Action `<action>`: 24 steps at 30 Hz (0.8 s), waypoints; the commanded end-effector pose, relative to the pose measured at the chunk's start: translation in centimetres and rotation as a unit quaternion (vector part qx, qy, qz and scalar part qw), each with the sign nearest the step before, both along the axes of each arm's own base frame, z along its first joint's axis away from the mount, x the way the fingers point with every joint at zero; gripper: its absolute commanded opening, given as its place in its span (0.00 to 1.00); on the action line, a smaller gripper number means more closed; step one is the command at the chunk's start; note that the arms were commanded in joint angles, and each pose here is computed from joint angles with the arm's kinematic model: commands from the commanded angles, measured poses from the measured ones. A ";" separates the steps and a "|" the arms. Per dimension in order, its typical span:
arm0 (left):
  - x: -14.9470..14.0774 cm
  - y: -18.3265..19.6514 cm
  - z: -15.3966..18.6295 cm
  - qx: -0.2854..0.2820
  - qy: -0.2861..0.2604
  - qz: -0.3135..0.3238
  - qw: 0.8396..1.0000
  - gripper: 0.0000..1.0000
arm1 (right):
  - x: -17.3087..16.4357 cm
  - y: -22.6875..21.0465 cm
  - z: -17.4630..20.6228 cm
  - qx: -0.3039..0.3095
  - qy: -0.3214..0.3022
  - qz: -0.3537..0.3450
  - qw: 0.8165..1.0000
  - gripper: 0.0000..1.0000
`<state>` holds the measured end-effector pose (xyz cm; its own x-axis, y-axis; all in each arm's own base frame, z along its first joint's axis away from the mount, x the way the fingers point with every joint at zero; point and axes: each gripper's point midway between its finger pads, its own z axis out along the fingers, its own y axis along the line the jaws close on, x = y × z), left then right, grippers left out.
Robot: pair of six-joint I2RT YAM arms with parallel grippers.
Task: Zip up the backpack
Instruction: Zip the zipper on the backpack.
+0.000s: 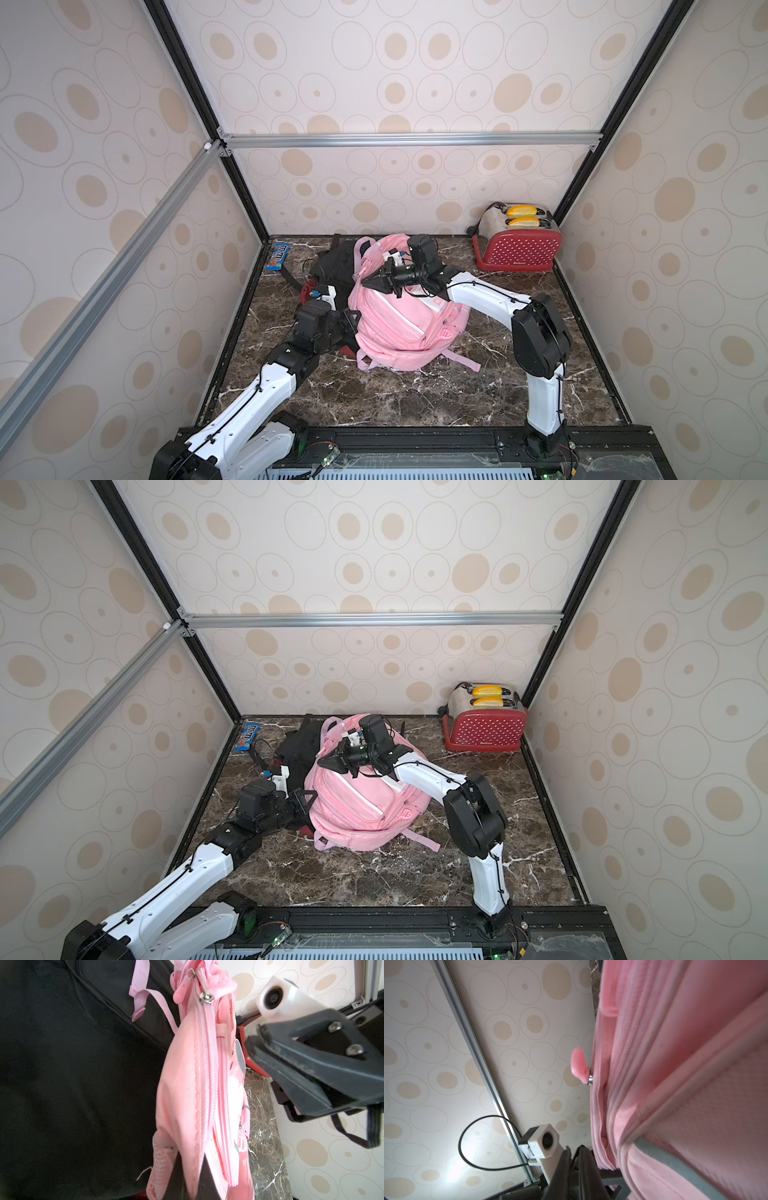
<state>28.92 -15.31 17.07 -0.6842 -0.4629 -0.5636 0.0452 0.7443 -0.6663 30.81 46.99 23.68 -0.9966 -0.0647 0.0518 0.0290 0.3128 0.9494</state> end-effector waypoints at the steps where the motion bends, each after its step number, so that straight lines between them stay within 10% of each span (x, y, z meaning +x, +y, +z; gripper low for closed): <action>1: 0.8 -0.9 3.4 -0.023 -0.045 -0.012 0.999 0.00 | -1.8 -2.4 2.2 -0.050 -0.112 0.050 0.991 0.17; 6: 0.7 -1.0 3.5 -0.024 -0.046 -0.014 0.999 0.00 | -2.0 -6.7 2.9 -0.158 -0.245 0.058 0.955 0.22; 15: 0.7 -1.0 3.6 -0.027 -0.046 -0.016 0.998 0.00 | 0.1 -12.9 1.3 -0.380 -0.458 0.129 0.793 0.24; 24: 0.5 -1.0 3.2 -0.031 -0.044 -0.014 0.998 0.00 | -1.0 -7.9 2.9 -0.242 -0.515 0.180 0.802 0.36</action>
